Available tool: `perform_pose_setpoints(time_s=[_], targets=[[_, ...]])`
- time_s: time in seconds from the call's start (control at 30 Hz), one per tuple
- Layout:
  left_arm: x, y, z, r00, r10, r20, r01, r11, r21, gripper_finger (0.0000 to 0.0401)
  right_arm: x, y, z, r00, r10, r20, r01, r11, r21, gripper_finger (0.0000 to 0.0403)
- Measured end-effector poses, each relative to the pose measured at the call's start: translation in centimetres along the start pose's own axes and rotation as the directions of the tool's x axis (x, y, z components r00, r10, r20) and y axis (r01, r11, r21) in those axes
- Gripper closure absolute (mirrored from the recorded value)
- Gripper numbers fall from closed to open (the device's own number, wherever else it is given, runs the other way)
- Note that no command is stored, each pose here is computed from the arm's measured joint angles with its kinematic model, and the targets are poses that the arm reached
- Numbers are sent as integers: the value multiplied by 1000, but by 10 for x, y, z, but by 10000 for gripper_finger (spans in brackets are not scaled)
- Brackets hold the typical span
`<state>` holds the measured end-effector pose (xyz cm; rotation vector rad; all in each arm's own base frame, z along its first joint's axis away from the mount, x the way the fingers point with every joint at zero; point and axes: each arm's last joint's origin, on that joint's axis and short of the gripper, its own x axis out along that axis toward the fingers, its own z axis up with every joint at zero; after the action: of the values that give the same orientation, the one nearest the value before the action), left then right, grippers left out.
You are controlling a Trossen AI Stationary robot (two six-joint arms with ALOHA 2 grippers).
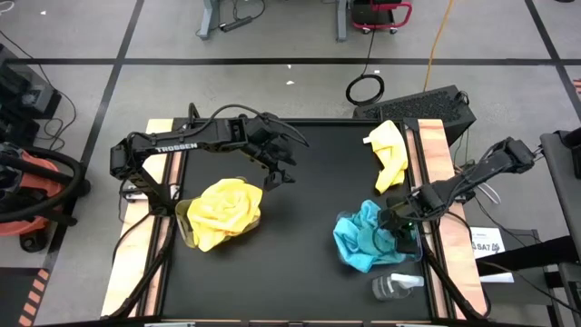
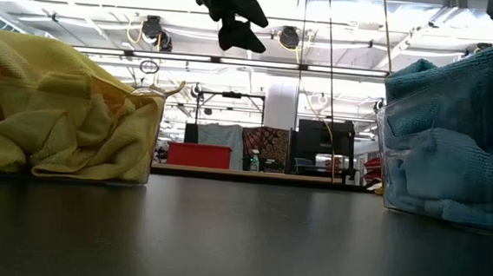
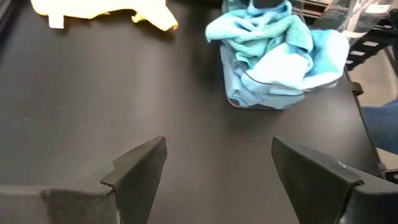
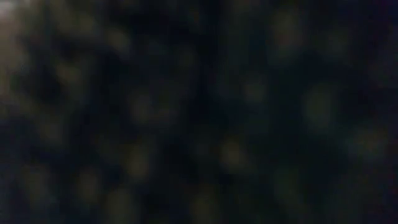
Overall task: Sort microfiber towel by color & place in baskets
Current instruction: Put the blue microfiber towel into the right transparent bin
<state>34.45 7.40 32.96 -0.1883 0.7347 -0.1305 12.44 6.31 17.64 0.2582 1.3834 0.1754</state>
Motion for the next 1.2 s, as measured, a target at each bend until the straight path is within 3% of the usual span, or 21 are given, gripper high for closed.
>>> perform_pose_setpoints(time_s=[0.37, 0.53, 0.87, 1.0, 1.2], targets=[[0, 2, 1, 998, 59, 4, -59, 998, 25, 96, 21, 5, 12, 998, -34, -52, 34, 999, 2, 389], [0, 2, 1, 998, 61, 5, -61, 998, 25, 96, 17, 8, 14, 999, -10, -41, 10, 1000, 21, 340], [0, 2, 1, 998, 63, 6, -63, 998, 24, 96, -33, 24, 26, 1000, -1, -5, 1, 999, 33, 181], [0, 3, 1, 998, 63, 6, -63, 997, 34, 96, -55, 30, 30, 999, 20, 28, -20, 1000, 14, 155], [0, 3, 1, 997, 79, 5, -80, 996, 50, 96, -83, 40, 36, 991, 82, 105, -82, 997, -8, 152]])
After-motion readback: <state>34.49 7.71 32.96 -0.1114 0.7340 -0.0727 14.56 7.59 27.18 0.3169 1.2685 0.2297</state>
